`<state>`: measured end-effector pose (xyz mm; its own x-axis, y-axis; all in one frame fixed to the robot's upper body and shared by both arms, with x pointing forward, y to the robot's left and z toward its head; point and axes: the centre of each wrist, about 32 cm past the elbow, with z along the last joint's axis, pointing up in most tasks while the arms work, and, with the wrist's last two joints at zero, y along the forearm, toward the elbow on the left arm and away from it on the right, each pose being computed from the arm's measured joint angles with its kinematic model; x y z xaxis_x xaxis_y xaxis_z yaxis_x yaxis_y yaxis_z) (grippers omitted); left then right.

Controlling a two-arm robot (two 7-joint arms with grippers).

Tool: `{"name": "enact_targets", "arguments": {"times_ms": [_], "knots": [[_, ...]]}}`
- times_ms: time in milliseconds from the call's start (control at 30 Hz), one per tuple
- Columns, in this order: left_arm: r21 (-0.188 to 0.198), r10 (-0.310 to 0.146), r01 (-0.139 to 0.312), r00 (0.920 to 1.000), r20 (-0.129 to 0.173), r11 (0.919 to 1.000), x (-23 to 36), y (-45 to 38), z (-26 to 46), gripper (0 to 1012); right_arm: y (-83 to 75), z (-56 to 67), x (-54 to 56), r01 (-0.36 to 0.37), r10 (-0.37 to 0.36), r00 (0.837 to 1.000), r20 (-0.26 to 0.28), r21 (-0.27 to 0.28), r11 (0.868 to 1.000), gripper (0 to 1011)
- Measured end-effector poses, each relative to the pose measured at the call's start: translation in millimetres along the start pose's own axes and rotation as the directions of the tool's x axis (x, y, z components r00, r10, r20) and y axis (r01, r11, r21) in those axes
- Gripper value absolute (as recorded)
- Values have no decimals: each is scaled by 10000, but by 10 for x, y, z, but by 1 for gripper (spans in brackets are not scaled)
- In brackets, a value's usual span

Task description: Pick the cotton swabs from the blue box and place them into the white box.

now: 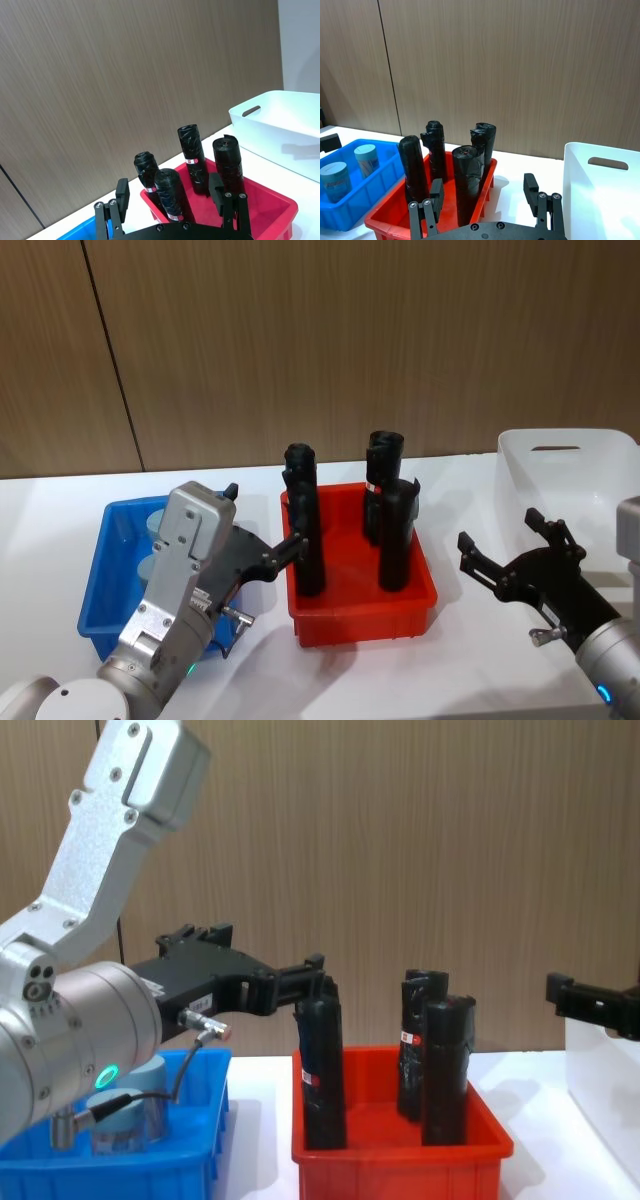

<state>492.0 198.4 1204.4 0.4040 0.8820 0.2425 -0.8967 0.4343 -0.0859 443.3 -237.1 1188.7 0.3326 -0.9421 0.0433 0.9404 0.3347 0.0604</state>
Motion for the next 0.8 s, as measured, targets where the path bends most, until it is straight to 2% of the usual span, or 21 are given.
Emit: {"name": "enact_targets", "arguments": {"times_ms": [800], "knots": [[0,0,0,10000,0,10000,0,0,0,1004,0,0,0,0,0,10000,0,0,10000,1002]]}}
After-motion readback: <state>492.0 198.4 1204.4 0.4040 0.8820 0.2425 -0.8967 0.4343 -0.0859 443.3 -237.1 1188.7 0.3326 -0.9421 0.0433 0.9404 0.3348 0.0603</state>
